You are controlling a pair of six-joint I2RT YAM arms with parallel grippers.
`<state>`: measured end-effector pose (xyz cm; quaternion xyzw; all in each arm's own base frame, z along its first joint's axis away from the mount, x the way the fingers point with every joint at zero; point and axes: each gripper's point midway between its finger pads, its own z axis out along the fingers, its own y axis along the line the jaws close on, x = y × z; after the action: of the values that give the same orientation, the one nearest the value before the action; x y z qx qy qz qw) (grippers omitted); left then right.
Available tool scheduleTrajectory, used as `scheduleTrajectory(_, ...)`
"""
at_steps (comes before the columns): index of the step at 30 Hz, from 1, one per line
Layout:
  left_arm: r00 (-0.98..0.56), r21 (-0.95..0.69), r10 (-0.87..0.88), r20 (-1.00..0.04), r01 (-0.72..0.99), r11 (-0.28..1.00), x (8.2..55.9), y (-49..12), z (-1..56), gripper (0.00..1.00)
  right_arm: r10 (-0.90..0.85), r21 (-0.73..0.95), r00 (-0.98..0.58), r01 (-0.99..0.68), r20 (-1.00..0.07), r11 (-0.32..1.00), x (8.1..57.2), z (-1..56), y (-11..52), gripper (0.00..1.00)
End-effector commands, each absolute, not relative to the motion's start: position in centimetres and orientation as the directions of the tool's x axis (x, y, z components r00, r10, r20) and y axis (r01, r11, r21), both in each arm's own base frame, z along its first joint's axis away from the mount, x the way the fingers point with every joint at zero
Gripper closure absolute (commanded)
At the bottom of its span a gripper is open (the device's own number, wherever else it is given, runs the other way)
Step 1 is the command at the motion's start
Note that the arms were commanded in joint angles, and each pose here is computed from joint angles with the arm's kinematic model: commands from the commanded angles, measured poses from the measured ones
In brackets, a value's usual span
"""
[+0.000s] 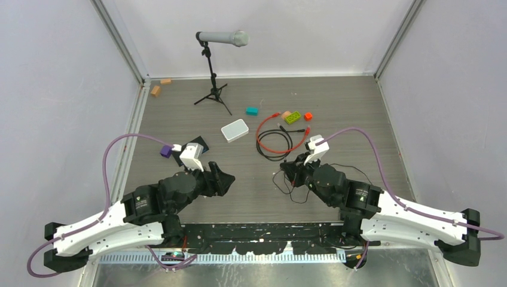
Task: Insert the plug into the switch port
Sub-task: Pick up the power from the center of the board.
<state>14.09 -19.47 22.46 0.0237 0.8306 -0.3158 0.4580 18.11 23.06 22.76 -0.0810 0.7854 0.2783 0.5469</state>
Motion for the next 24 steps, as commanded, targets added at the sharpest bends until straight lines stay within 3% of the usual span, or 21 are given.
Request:
scheduleTrajectory(1, -0.565, -0.554, -0.31, -0.764, 0.329, 0.765, 14.3, -20.0, 24.1, 0.29, 0.074, 0.285, -0.36, -0.581, -0.93, 0.762, 16.5, 24.5, 24.2, 1.0)
scheduleTrajectory(11, -0.568, -0.557, -0.292, -0.77, 0.373, 0.742, 14.7, -22.6, 25.8, 0.29, -0.131, 0.195, -0.342, -0.765, -0.931, 0.614, 14.3, 22.5, 29.2, 0.99)
scheduleTrajectory(24, -0.615, -0.651, -0.335, -0.714, 0.408, 0.64, 14.4, -26.7, 25.8, 0.3, -0.037, 0.24, -0.299, -0.828, -0.953, 0.506, 12.7, 24.3, 33.9, 0.99)
